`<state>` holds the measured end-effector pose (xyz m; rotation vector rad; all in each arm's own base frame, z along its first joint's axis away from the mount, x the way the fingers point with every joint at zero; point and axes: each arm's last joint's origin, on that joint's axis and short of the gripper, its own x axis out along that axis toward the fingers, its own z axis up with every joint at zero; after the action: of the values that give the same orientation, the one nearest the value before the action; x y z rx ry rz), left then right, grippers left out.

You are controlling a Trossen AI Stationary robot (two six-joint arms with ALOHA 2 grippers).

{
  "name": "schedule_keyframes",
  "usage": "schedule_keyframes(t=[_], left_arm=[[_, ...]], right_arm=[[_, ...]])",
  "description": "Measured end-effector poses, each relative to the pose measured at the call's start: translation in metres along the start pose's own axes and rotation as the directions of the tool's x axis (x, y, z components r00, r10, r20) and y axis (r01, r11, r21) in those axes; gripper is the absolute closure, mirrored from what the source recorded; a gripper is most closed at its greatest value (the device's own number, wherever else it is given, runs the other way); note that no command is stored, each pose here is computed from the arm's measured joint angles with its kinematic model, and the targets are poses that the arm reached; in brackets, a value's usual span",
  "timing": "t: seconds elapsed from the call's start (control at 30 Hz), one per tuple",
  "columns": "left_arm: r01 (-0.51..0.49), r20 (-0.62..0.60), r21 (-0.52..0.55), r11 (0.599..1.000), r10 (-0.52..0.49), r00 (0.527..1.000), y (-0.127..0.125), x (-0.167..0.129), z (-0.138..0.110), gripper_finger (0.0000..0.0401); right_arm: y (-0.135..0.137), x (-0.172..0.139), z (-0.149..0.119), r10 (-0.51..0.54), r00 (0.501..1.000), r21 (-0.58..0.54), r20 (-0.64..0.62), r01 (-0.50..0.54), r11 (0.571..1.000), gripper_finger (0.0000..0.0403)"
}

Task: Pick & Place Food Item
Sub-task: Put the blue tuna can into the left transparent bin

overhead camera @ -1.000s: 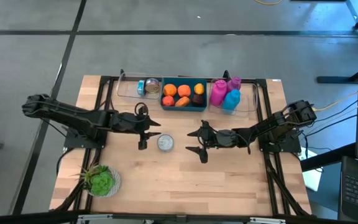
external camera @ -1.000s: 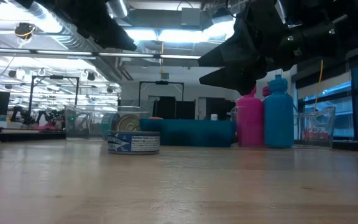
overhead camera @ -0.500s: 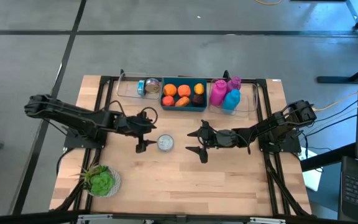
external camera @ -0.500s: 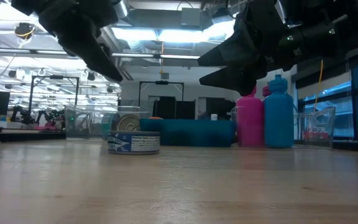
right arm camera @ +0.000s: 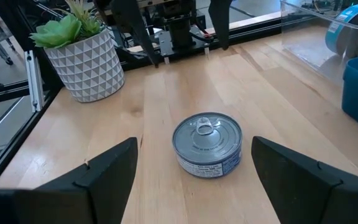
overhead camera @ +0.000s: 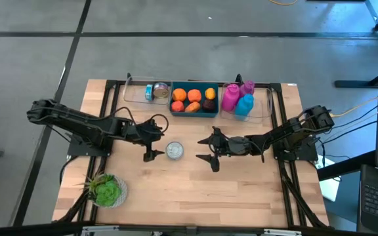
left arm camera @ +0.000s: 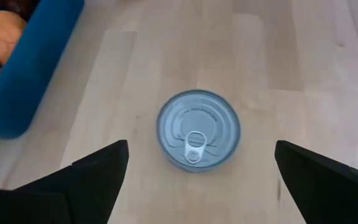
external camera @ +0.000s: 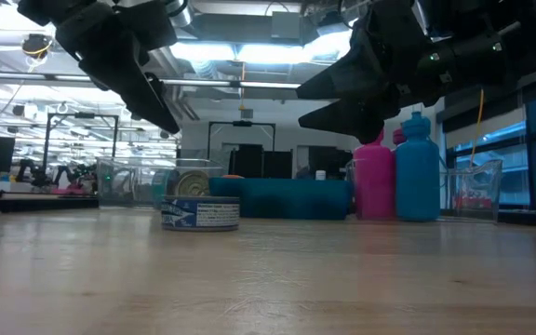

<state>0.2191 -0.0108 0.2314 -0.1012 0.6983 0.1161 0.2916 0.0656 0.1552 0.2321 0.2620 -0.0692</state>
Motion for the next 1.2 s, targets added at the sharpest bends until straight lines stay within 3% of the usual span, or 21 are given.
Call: schedule_keyframes(t=[0.23, 0.53, 0.67, 0.9, 1.1, 1.2], left_arm=[[-0.043, -0.019, -0.037, 0.998, 0.042, 0.999, 0.001, 0.000, -0.002, 0.0002], [0.028, -0.150, -0.023, 0.999, -0.031, 0.988, -0.011, 0.001, -0.016, 0.0002], [0.056, -0.119, 0.061, 0.997, -0.048, 0.992, -0.019, 0.004, -0.014, 0.0003], [0.107, 0.002, 0.051, 0.993, -0.107, 0.994, -0.031, 0.003, -0.004, 0.0003], [-0.032, 0.014, 0.143, 0.989, 0.031, 0.999, -0.030, 0.007, -0.016, 0.0003], [-0.070, 0.049, 0.112, 0.991, 0.064, 0.997, -0.024, 0.012, -0.038, 0.0002]], right_arm=[[0.000, 0.000, 0.000, 0.000, 1.000, 0.000, 0.001, 0.000, 1.000, 0.0089], [0.000, 0.000, 0.000, -0.004, 1.000, 0.001, 0.003, 0.004, 1.000, 0.0089], [-0.001, 0.000, 0.000, -0.028, 1.000, 0.001, 0.011, 0.028, 1.000, 0.0089], [-0.001, 0.000, 0.001, -0.038, 0.999, 0.020, 0.014, 0.038, 0.999, 0.0089], [-0.002, 0.000, 0.001, -0.054, 0.998, 0.029, 0.019, 0.053, 0.998, 0.0089], [-0.002, 0.000, 0.001, -0.054, 0.998, 0.054, 0.019, 0.052, 0.997, 0.0089]])
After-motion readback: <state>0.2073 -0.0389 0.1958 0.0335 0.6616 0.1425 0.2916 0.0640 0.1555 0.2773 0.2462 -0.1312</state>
